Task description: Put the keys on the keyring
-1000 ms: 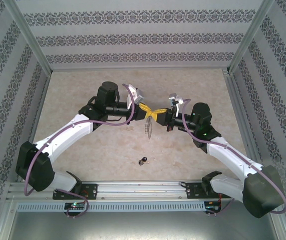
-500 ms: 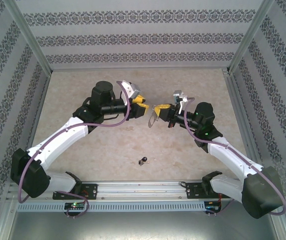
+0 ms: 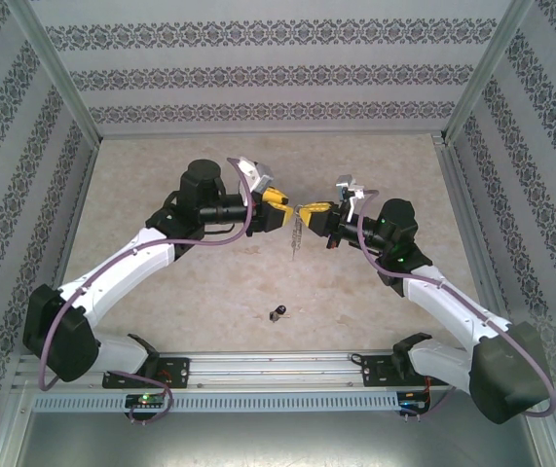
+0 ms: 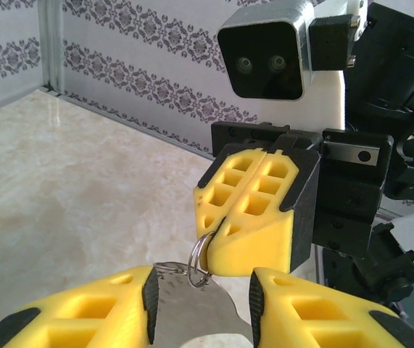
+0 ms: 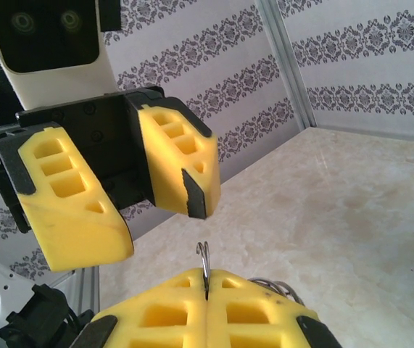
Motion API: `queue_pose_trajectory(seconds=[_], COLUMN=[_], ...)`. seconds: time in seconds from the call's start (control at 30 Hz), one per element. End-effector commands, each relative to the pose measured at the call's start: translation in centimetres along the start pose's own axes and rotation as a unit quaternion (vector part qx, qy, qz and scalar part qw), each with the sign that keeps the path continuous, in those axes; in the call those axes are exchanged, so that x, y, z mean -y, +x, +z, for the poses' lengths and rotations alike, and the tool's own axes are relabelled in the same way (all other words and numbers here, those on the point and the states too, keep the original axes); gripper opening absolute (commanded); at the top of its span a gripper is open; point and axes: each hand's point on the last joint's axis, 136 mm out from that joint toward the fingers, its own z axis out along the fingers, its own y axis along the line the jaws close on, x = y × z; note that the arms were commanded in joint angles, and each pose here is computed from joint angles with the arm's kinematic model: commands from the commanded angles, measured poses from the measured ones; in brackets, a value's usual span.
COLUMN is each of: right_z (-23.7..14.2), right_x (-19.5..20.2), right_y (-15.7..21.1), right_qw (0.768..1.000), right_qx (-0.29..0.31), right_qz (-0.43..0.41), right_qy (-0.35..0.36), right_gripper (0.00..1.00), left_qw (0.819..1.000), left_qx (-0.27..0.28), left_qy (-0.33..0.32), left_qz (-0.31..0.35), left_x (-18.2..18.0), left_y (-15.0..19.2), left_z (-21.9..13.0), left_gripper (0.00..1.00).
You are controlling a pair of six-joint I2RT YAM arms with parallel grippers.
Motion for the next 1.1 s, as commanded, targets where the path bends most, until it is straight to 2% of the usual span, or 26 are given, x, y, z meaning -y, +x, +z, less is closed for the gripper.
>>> queue_pose_trajectory(seconds=[0.0,0.37,0.57,0.73,0.93,1.07], right_z=[0.0,0.1,0.3,0.3,0.4,0.4], right_x=[-1.4,-1.8,-2.0,-2.1,-1.9,-1.7], right_y=[-2.2,-2.2,-2.3,-2.4,-2.4,-2.3], right_qw=[0.999,0.999,0.999,0.998,0.999,0.999], right_qx=[0.025,0.025,0.026,0.028,0.028,0.028], right_qz=[-0.035,-0.032,-0.033,-0.035,-0.033,-0.032], right_qy=[-0.026,-0.032,-0.033,-0.033,-0.029,-0.027], right_gripper=[0.00,0.00,0.00,0.00,0.00,0.00], left_qw=[1.000,0.998,0.996,0.995,0.994,0.993], left_qx=[0.010,0.017,0.030,0.023,0.022,0.027], left_qy=[0.027,0.051,0.085,0.099,0.107,0.110], left_qz=[-0.010,-0.019,-0.019,-0.025,-0.025,-0.021], left_x=[0.3,0.5,1.4,1.7,2.0,2.2], left_y=[-0.2,-0.2,-0.7,-0.2,0.2,0.0], left_z=[0.5,1.2,1.3,1.3,1.2,1.0], left_gripper=[0.40,0.37,0.30,0.28,0.17,0.05])
